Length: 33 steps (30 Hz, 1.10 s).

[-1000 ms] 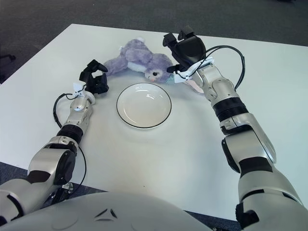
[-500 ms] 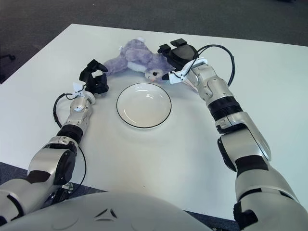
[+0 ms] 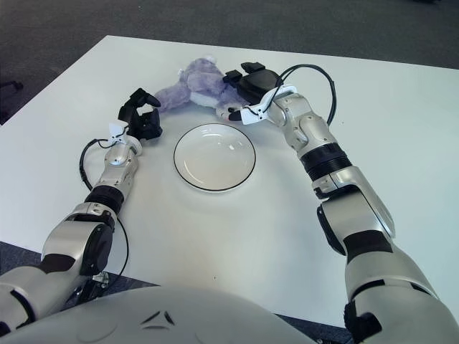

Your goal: Put the doll into the plate.

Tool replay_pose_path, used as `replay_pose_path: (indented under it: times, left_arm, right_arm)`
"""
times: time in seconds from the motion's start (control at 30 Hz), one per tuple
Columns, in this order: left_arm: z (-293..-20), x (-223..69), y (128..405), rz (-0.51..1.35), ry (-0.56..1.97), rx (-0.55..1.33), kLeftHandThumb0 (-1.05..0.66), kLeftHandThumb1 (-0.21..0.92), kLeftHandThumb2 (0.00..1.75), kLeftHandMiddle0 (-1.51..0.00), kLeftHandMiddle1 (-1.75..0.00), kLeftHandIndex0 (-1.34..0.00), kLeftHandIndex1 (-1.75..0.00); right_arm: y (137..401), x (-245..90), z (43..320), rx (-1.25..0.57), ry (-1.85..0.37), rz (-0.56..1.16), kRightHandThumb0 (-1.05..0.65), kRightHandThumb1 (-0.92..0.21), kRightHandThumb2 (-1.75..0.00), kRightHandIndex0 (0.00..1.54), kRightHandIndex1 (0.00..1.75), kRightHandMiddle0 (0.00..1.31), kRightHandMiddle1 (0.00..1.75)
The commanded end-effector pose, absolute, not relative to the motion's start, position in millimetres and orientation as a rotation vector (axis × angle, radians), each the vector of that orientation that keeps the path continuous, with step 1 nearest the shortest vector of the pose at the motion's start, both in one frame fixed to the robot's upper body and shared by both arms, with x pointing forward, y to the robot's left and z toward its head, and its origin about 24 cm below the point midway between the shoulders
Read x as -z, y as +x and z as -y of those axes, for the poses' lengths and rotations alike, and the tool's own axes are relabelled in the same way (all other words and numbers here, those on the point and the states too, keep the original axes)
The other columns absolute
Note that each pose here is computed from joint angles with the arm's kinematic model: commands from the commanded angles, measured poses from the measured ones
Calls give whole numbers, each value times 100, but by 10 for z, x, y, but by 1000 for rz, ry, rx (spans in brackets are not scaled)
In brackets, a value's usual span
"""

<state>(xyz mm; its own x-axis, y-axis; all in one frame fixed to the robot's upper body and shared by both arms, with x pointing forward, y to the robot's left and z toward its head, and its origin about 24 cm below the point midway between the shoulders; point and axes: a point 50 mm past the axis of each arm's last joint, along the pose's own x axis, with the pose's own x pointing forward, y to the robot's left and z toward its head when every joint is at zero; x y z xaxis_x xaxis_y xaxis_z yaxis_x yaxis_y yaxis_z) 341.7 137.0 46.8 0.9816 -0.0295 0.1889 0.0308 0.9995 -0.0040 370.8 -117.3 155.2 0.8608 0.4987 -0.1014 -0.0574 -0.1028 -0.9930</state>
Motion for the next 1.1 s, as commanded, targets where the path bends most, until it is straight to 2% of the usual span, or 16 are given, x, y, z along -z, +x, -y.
replay_pose_path:
  times: [0.0,0.47,0.87,1.07]
  left_arm:
    - [-1375,109,3056,-5,2,19,-45,41,120,-125,-175,-54,-175]
    - [-1379,105,3059,-3,9,12,-45,41,120,-126,-175,-54,-175]
    - [-1375,104,3055,-1,5,-3,-45,41,120,-126,-175,-53,-175]
    - [-1381,97,3050,9,1,-4,-44,43,118,-125,-175,-52,-175]
  right_arm:
    - [3706,-1535,1106,-502,-1592,351,-105,-92,-72,0,0,0,38]
    - [3762,-1468,978,-507,-1557,318,-102,-92,-67,0,0,0,34]
    - [3833,-1394,924,-509,-1538,278,-104,-92,-68,0,0,0,41]
    - [3876,-1214,966,-493,-1517,234,-105,-92,-68,0,0,0,44]
